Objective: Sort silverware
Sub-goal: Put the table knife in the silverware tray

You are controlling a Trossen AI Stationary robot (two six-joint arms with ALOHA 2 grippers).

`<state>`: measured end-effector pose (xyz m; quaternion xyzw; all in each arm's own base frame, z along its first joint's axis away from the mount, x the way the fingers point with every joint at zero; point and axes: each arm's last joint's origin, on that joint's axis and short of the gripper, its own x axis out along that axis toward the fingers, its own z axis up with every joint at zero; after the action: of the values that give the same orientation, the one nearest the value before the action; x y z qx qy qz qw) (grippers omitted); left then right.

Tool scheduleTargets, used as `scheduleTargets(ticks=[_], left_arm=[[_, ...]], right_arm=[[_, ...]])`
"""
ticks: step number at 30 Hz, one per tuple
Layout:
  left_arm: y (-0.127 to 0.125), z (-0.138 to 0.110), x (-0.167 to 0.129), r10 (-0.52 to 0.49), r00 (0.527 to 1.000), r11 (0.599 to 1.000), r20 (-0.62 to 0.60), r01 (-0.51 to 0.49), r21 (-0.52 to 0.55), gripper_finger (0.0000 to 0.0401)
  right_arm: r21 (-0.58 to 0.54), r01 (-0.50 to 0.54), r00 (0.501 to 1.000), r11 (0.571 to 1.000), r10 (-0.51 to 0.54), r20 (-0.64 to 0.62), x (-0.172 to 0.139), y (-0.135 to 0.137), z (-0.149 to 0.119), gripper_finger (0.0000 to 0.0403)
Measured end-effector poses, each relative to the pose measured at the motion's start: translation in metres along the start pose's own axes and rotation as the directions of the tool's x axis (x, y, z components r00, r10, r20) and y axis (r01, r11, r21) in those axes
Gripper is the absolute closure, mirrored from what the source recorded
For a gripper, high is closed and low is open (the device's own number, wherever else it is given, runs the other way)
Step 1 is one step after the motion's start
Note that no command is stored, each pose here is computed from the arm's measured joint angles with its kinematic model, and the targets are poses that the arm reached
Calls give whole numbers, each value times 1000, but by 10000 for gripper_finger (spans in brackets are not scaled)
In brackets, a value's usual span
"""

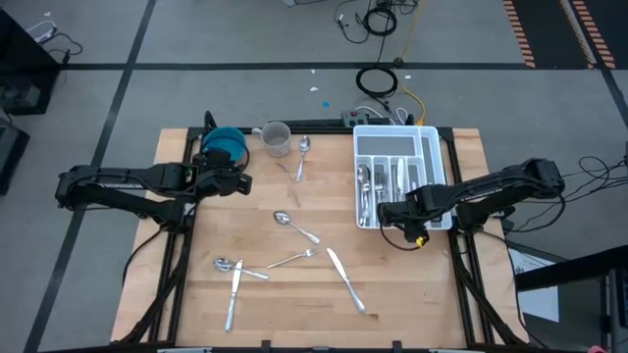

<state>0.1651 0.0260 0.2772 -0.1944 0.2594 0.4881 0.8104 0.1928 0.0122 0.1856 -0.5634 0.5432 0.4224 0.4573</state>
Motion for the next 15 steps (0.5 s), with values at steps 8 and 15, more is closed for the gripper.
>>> scheduleTargets(ticks=[8, 15], left_arm=[[0, 0, 0, 0, 1000, 1000, -1, 0, 0, 265], [0, 0, 0, -1, 1000, 1000, -2, 1, 0, 265]], right_arm=[[-5, 20, 1000, 1000, -20, 1, 14, 1, -7, 403], [15, 45, 998, 999, -45, 47, 22, 1, -11, 403]])
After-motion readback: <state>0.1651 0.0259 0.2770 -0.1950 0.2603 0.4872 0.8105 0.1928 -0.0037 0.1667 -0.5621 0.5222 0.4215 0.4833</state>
